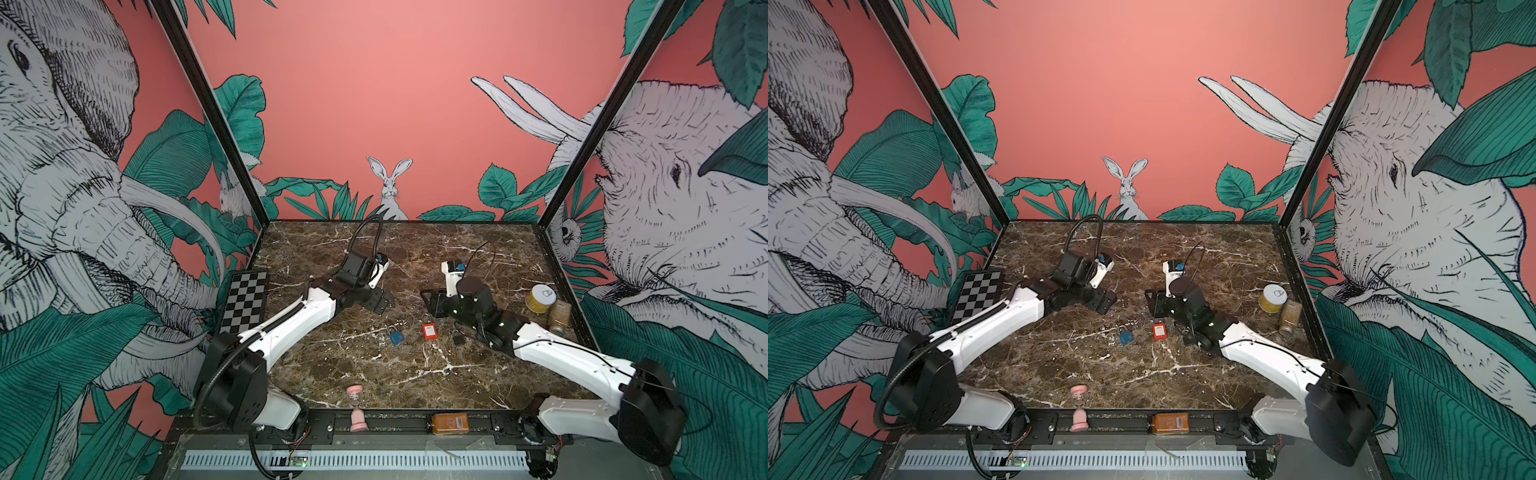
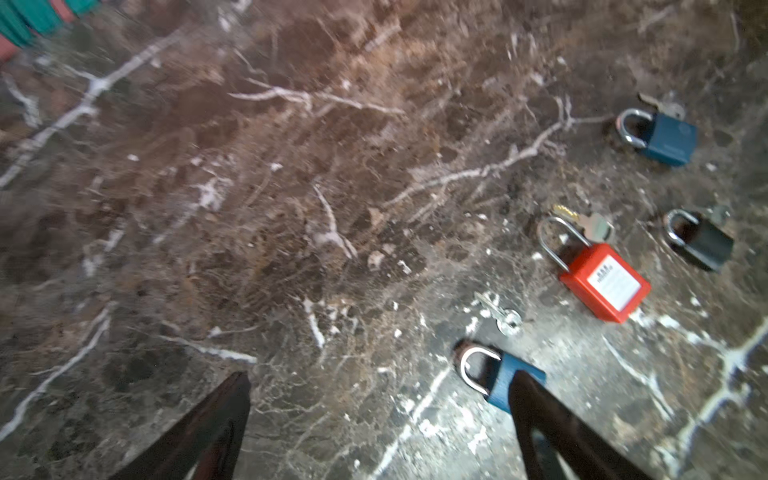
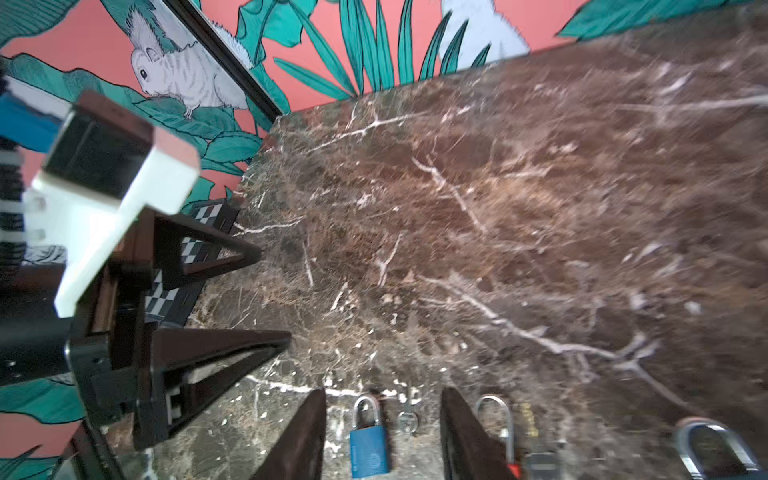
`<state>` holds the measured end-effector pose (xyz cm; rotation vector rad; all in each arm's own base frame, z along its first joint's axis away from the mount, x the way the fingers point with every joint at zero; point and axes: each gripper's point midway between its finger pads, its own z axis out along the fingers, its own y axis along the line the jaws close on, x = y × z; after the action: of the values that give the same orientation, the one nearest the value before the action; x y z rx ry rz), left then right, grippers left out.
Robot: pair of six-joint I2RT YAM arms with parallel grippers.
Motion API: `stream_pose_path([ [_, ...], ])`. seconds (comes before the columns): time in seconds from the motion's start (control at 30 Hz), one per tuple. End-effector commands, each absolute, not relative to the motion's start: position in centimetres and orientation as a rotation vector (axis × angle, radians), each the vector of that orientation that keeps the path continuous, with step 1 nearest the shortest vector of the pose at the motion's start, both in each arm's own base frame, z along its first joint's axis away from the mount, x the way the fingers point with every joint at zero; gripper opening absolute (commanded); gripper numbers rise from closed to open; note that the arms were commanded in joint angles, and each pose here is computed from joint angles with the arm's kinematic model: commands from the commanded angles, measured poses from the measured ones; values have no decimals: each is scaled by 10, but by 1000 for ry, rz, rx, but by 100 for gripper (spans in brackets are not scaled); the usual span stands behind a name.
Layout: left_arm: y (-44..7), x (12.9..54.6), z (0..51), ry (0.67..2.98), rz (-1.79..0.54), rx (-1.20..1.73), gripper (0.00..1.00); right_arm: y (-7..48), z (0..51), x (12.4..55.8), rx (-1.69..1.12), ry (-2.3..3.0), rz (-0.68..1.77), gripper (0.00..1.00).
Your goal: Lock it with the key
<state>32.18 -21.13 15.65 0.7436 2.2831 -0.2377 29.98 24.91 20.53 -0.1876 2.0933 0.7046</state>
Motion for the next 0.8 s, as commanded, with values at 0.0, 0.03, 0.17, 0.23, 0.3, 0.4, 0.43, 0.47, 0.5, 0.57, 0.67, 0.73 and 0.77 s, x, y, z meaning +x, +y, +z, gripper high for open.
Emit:
stream_pose_path([
  [0.0, -191, 349, 200, 2047, -155, 509, 97, 203, 212, 305, -213, 2089, 552, 66],
  [0.03, -184, 349, 203, 2016, -132, 477, 97, 190, 213, 306, -192, 2093, 527, 74],
  [0.17, -156, 347, 210, 1919, -36, 370, 97, 151, 216, 308, -142, 2099, 437, 98],
  [0.23, -137, 346, 212, 1871, 23, 290, 97, 137, 214, 308, -113, 2111, 408, 98],
  [0.3, -124, 343, 212, 1797, 78, 255, 97, 126, 211, 309, -79, 2112, 393, 98],
  [0.4, -102, 339, 209, 1694, 202, 221, 97, 113, 206, 311, -22, 2102, 380, 98],
  [0.43, -93, 339, 206, 1695, 261, 209, 97, 109, 204, 312, 3, 2102, 368, 98],
  [0.47, -85, 339, 202, 1711, 305, 197, 97, 105, 202, 313, 19, 2102, 353, 98],
  [0.5, -74, 340, 196, 1736, 351, 183, 97, 102, 199, 314, 28, 2103, 338, 98],
  [0.57, -50, 341, 188, 1746, 402, 98, 97, 97, 197, 316, 46, 2096, 314, 98],
  [0.67, -20, 346, 169, 1780, 398, 12, 97, 93, 198, 318, 54, 2073, 292, 98],
  [0.73, -5, 350, 152, 1813, 401, -18, 98, 89, 200, 319, 63, 2054, 269, 98],
  [0.77, 0, 352, 143, 1828, 408, -20, 97, 89, 200, 320, 58, 2046, 264, 98],
])
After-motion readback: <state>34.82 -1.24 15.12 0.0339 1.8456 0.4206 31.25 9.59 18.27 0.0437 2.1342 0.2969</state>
